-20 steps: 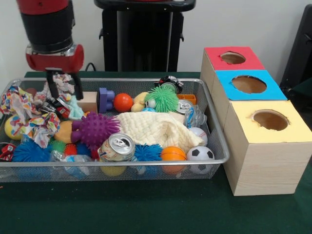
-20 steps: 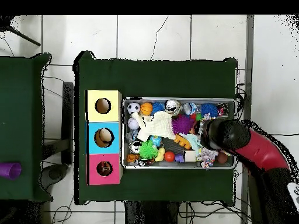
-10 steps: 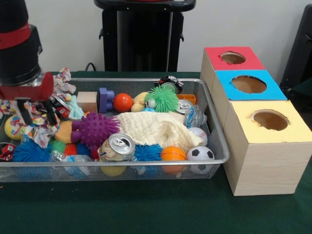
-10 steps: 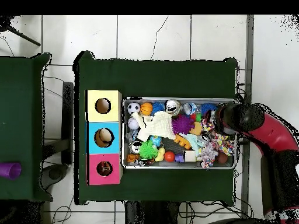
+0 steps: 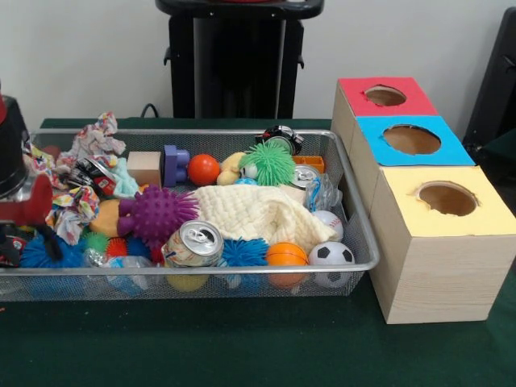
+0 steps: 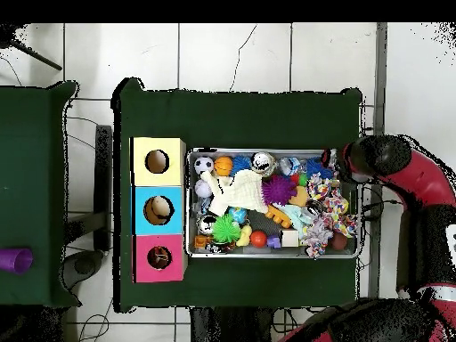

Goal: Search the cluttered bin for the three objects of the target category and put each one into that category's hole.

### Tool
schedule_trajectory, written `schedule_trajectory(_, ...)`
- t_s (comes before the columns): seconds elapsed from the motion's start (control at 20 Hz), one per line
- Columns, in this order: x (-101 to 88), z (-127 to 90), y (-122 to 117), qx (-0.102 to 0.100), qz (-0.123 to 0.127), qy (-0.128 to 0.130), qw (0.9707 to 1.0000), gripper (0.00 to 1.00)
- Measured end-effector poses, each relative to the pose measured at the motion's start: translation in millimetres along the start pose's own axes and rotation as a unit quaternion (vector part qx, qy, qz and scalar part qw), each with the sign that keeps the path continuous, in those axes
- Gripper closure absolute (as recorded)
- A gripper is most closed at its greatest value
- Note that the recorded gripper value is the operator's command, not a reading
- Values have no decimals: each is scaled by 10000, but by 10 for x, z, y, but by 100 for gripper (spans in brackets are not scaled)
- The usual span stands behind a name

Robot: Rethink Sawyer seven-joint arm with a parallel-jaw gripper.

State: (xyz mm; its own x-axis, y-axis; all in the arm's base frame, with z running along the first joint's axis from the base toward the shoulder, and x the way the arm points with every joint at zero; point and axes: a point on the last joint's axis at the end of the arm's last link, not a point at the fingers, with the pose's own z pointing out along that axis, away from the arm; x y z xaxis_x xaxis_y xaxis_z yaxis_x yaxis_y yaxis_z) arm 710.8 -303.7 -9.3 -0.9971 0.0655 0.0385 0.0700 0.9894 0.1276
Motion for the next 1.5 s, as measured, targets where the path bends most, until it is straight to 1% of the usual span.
schedule_trajectory(0.05,-66,58,-27,-50,-147,45,9999,0)
schedule_trajectory(0.2,-169,151,-62,-198,-435,142,9988,0)
schedule_trajectory(0.25,-205,173,-101,-336,-676,312,9967,0)
schedule_trajectory(0.35,-237,174,-140,-479,-940,482,9933,0)
schedule_trajectory(0.5,-270,181,-176,-623,-1218,606,9887,0)
schedule_trajectory(0.55,-278,208,-221,-739,-1494,731,9833,0)
schedule_trajectory(0.6,-277,230,-246,-771,-1600,765,9811,0)
schedule_trajectory(0.65,-272,272,-292,-804,-1746,797,9781,0)
schedule_trajectory(0.75,-263,364,-383,-831,-1956,791,9740,0)
schedule_trajectory(0.8,-260,388,-409,-848,-2010,783,9728,0)
schedule_trajectory(0.9,-268,381,-439,-954,-2121,755,9696,0)
schedule_trajectory(0.95,-265,374,-460,-1061,-2197,744,9669,0)
schedule_trajectory(1.0,-263,370,-480,-1140,-2241,721,9652,0)
schedule_trajectory(1.1,-258,357,-535,-1279,-2261,652,9635,0)
schedule_trajectory(1.15,-251,333,-597,-1376,-2199,580,9640,0)
schedule_trajectory(1.25,-237,334,-675,-1374,-2139,520,9658,0)
schedule_trajectory(1.3,-219,342,-721,-1419,-2089,473,9664,0)
schedule_trajectory(1.5,-200,327,-770,-1612,-2002,305,9659,0)
